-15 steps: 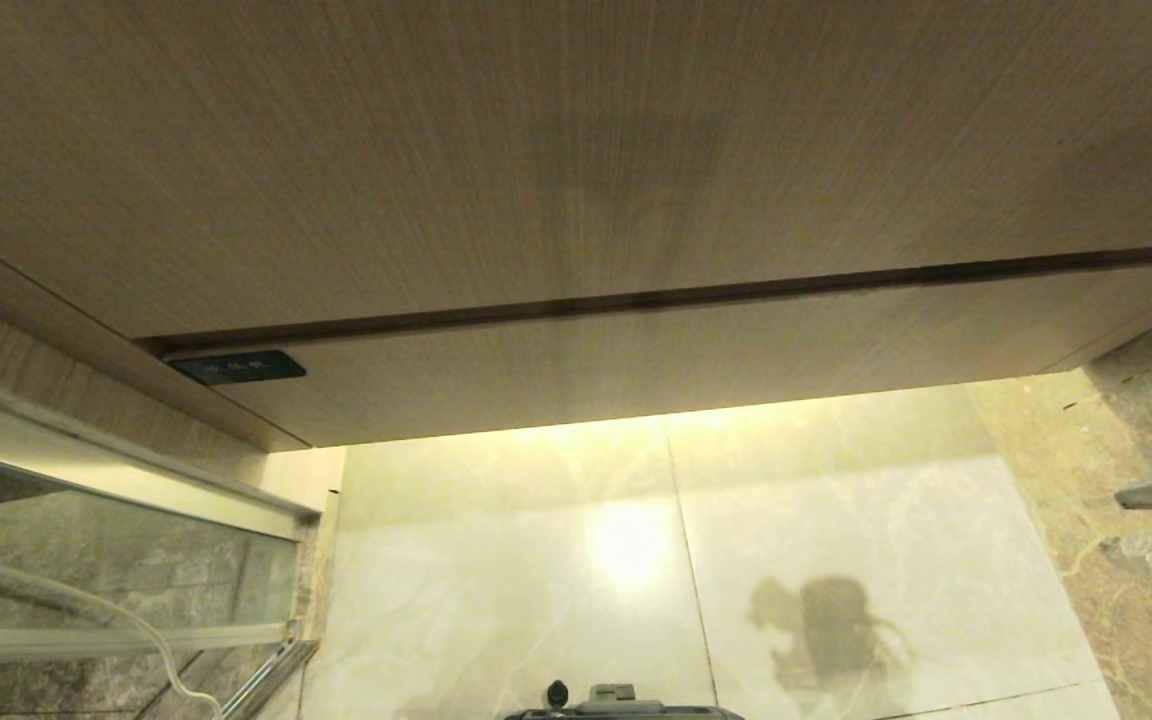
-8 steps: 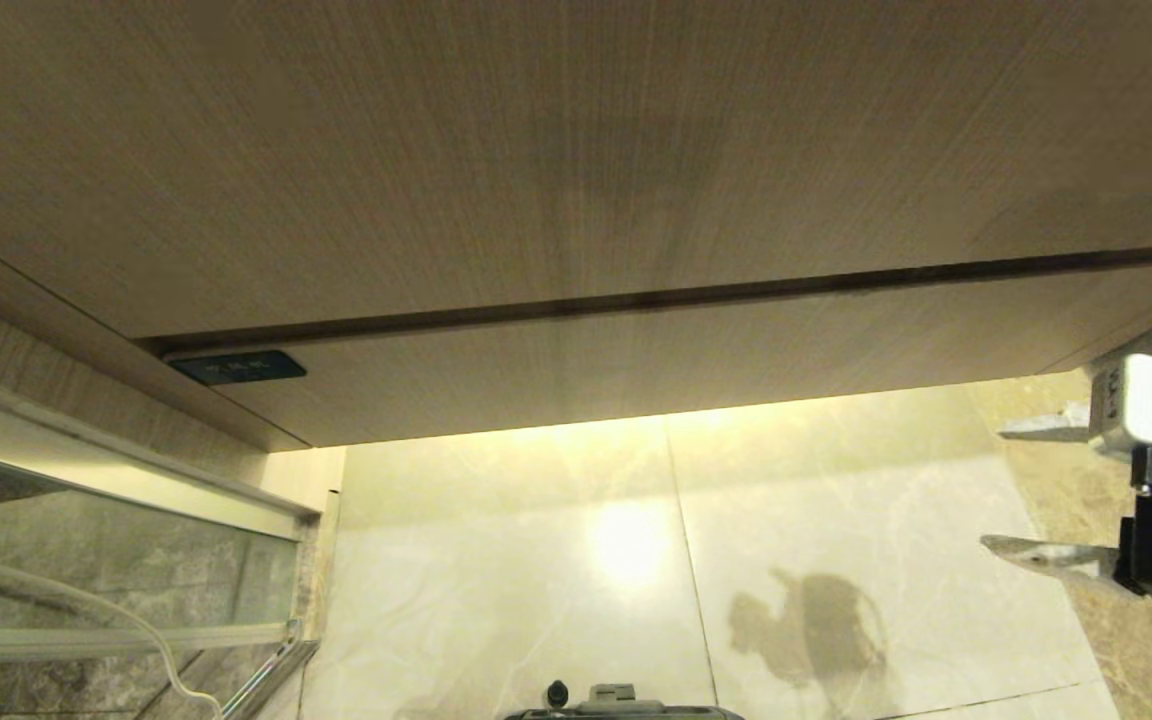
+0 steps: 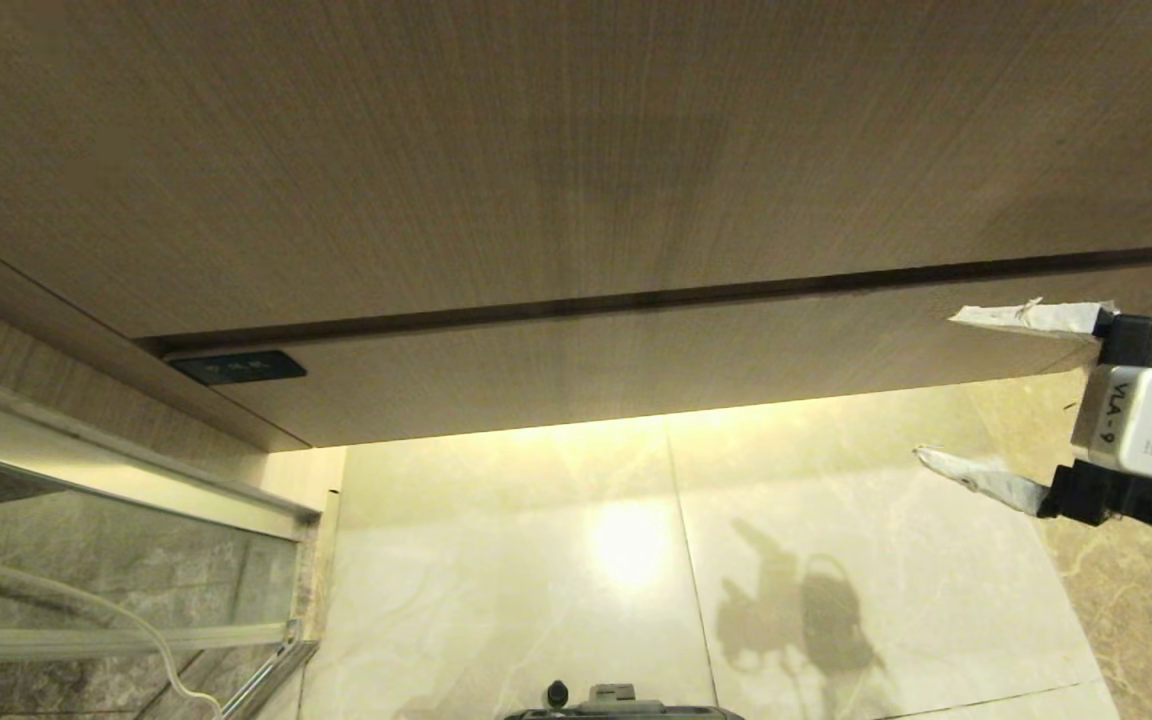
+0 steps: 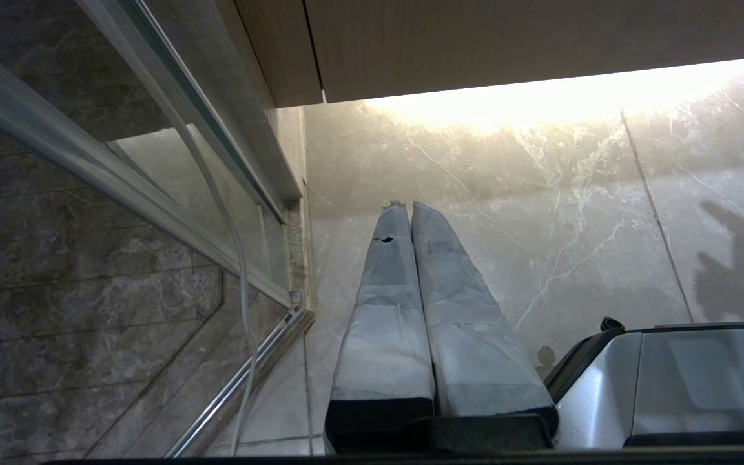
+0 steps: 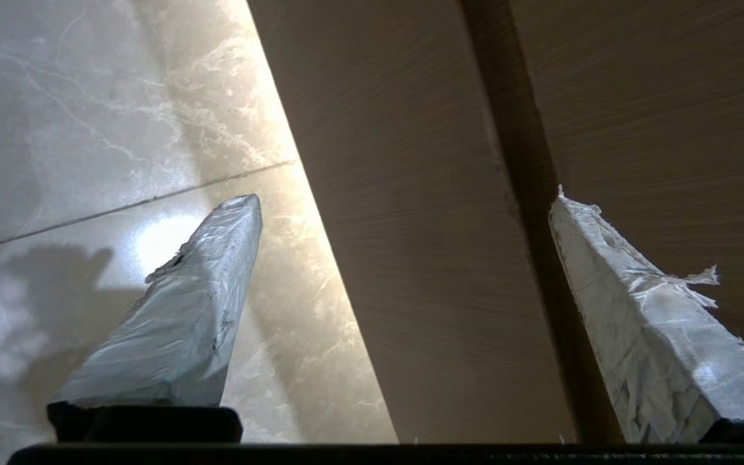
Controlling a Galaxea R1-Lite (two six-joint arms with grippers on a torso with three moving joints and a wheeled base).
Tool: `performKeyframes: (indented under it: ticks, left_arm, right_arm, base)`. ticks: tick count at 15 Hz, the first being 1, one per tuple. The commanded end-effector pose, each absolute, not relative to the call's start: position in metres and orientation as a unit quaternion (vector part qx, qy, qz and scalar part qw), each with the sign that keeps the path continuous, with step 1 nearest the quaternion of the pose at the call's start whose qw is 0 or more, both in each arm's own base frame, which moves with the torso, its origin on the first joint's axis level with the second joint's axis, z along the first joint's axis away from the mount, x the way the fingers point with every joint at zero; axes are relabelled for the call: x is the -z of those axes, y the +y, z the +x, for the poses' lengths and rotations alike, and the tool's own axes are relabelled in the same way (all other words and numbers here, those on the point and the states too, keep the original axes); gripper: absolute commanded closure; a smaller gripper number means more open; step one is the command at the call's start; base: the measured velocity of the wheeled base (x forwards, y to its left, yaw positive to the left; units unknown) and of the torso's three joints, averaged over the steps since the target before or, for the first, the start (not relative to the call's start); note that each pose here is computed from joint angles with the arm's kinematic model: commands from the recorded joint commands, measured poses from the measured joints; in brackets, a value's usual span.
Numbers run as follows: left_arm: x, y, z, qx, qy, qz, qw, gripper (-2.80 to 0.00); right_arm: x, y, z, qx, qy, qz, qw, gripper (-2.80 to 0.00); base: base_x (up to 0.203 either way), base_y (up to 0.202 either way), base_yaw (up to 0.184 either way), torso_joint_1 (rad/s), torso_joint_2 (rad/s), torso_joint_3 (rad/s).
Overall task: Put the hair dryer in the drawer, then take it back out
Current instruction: Pull open the drawer
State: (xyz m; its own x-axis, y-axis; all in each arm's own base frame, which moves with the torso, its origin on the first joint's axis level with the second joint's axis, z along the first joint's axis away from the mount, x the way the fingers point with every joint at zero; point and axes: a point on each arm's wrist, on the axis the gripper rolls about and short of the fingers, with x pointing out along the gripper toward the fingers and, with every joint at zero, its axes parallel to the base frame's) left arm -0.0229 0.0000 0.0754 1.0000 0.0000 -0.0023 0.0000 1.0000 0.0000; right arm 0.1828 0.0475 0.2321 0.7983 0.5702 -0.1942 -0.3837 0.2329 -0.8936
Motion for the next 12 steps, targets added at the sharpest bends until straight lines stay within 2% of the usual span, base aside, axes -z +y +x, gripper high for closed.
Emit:
performKeyframes:
  ticks: [1, 4, 7, 12]
  left_arm:
    - [-0.076, 0.000, -0.023, 0.000, 0.000, 0.000, 1.000, 0.00]
    - [-0.075, 0.000, -0.023, 0.000, 0.002, 0.000, 1.000, 0.00]
    - [-0.075, 0.000, -0.023, 0.000, 0.000, 0.000, 1.000, 0.00]
    - [-0.075, 0.000, -0.023, 0.000, 0.001, 0.000, 1.000, 0.00]
  right_arm:
    - [-0.226, 0.049, 0.189, -0.313, -0.078, -0.540, 0.778, -2.80]
    - [-0.222, 0.051, 0.199, -0.320, -0.064, -0.539, 0.777, -2.80]
    - [-0.220, 0.054, 0.232, -0.260, 0.005, -0.554, 0.791, -2.80]
    - [-0.219, 0.059, 0.256, -0.252, 0.016, -0.555, 0.792, -2.80]
  base:
    - [0.000, 0.000, 0.000, 0.000, 0.00, 0.000]
    - [0.000, 0.000, 0.000, 0.000, 0.00, 0.000]
    - [0.000, 0.000, 0.000, 0.000, 0.00, 0.000]
    - [0.000, 0.000, 0.000, 0.000, 0.00, 0.000]
